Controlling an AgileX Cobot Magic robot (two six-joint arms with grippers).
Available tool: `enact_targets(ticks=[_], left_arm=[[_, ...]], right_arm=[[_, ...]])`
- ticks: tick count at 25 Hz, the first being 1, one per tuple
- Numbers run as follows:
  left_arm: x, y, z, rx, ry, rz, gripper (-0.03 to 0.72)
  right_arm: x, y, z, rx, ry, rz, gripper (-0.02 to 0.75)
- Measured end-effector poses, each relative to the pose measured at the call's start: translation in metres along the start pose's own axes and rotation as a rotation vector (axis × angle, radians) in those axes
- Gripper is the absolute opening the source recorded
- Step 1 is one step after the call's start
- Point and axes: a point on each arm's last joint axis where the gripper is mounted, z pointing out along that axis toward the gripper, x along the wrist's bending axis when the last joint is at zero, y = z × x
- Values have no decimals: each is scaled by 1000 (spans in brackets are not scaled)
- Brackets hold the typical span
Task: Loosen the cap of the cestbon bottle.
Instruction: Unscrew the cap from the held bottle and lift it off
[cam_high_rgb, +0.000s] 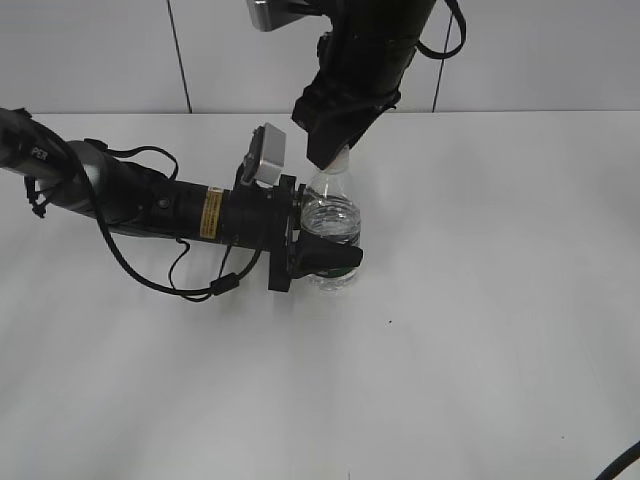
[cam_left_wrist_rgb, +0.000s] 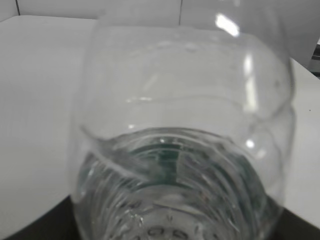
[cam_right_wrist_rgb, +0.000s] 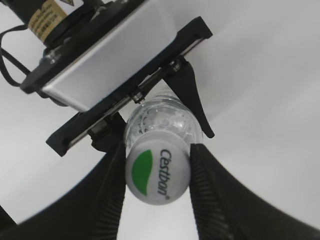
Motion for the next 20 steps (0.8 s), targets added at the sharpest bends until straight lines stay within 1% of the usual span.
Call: enact_targets(ticks=[20], left_arm=[[0, 0, 0, 11, -13, 16, 402]], right_arm=[[1, 0, 0, -4, 7, -693, 297]])
